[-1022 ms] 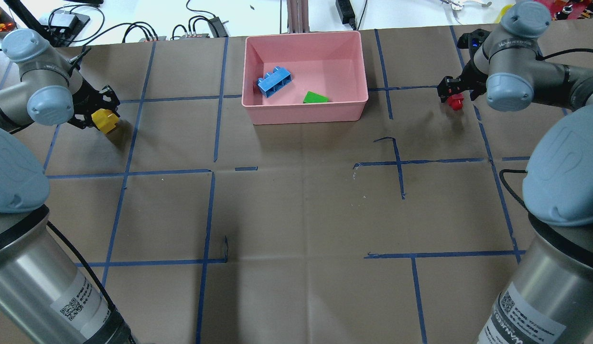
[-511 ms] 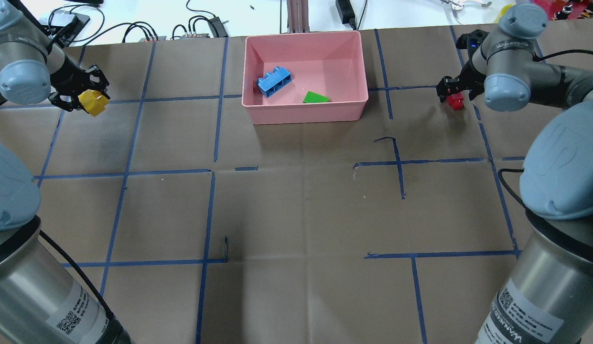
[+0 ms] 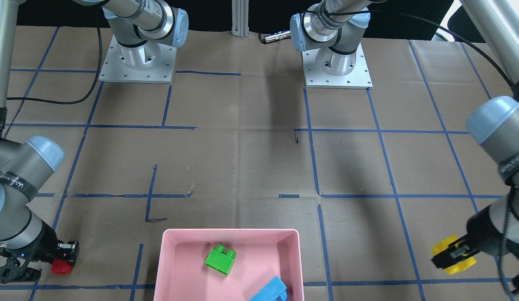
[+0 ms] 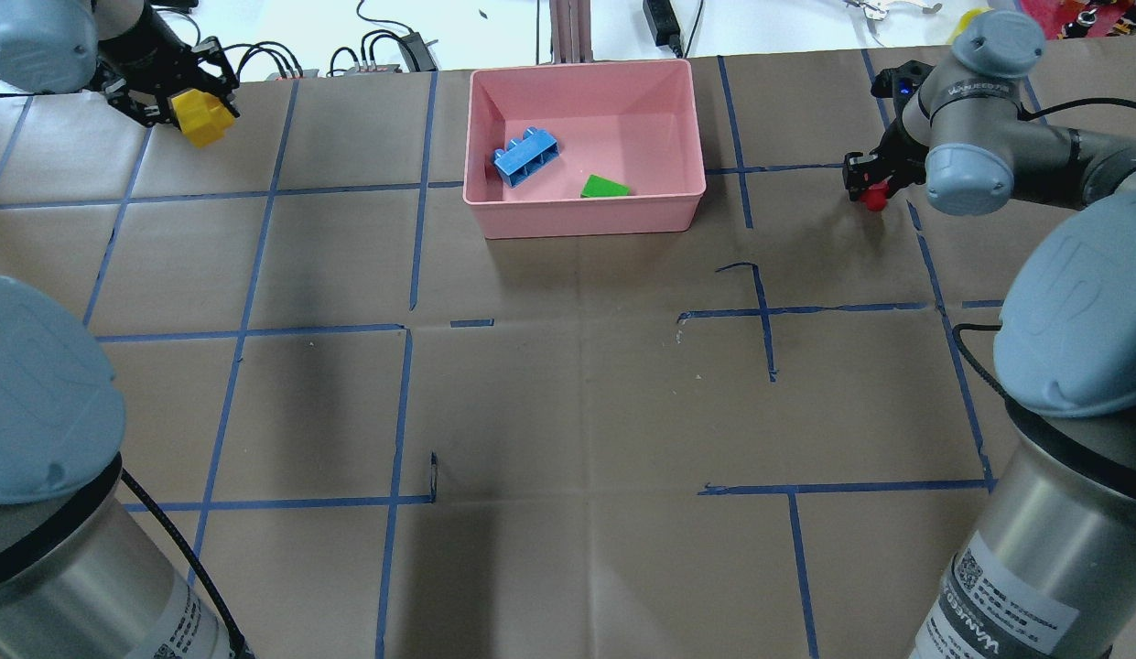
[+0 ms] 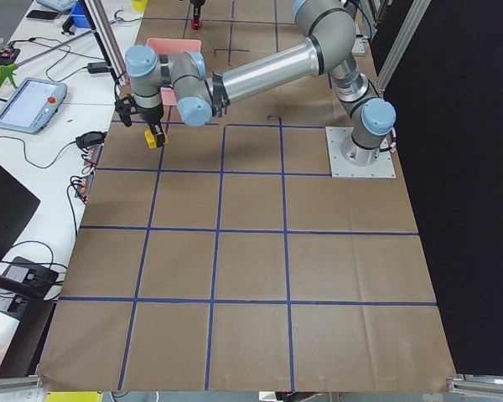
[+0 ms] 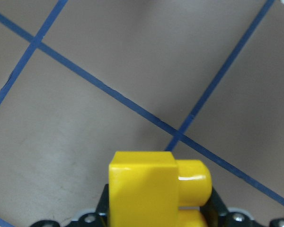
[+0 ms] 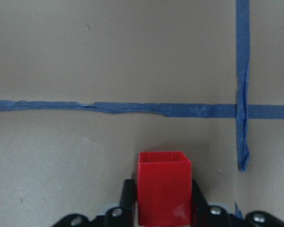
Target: Put all blocks into box
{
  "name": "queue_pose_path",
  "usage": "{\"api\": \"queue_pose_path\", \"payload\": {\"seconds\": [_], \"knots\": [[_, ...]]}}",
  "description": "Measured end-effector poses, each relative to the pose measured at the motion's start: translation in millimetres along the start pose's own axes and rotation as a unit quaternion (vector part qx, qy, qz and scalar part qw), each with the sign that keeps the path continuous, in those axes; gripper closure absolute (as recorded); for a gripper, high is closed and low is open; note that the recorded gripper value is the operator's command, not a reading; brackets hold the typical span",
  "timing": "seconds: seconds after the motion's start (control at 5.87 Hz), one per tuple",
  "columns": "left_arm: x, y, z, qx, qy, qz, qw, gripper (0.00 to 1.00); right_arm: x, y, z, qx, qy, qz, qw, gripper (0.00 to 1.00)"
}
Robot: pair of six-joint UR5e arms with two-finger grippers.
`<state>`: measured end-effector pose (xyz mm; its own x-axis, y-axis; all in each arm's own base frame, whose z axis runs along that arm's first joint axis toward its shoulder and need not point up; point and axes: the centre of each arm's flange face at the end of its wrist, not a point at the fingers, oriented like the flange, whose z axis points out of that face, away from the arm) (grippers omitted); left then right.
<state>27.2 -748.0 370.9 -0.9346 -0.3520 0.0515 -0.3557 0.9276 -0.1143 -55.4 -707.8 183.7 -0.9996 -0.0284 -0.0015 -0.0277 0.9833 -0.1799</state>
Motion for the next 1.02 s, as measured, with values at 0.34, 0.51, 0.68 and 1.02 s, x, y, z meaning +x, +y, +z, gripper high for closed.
{"api": "queue_pose_path", "payload": {"seconds": [0.34,0.51,0.68,1.02], "knots": [[134.2,47.4,-0.8,-0.003,0.014,0.099,0.9950,0.76,1.2,-6.3,-21.1,0.014,0.005,-0.011,0.9998,0.93],[181.5,65.8,7.9,-0.004,0.018,0.132,0.9910,0.76,2.2,-15.1,-45.1,0.014,0.006,-0.026,0.9995,0.93],[220.0,78.0,22.2,-0.006,0.020,0.154,0.9879,0.76,3.0,-24.6,-74.5,-0.012,-0.003,-0.033,0.9994,0.93],[261.9,80.3,65.7,-0.002,0.021,0.133,0.9909,0.50,-1.9,-28.6,-136.0,-0.088,-0.027,-0.038,0.9951,0.93]]}}
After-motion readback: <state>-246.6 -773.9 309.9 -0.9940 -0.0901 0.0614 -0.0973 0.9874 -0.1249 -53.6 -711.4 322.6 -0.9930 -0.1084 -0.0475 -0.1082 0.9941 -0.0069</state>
